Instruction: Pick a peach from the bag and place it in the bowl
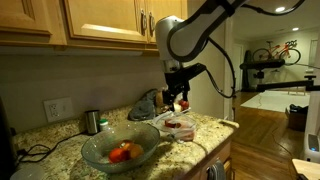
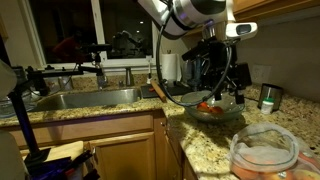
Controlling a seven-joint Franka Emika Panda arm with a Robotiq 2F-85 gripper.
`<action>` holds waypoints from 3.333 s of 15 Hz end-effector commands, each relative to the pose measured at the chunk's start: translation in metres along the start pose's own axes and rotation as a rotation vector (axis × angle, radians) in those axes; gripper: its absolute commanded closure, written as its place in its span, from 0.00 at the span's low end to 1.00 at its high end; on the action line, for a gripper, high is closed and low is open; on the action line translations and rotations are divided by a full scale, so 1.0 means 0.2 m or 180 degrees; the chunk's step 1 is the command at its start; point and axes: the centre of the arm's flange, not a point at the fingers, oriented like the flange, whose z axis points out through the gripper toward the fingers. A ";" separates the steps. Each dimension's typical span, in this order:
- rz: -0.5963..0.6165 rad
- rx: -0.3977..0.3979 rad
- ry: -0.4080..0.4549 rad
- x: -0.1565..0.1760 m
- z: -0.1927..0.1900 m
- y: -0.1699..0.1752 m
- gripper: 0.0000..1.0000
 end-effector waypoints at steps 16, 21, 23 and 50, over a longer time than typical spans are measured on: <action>0.0824 0.0321 -0.0128 0.21 0.39 0.15 0.00; 0.0988 0.0372 -0.0090 0.25 0.47 0.17 0.00; 0.1017 0.0369 -0.0080 0.27 0.49 0.17 0.26; 0.1204 0.0474 -0.0172 0.32 0.65 0.20 1.00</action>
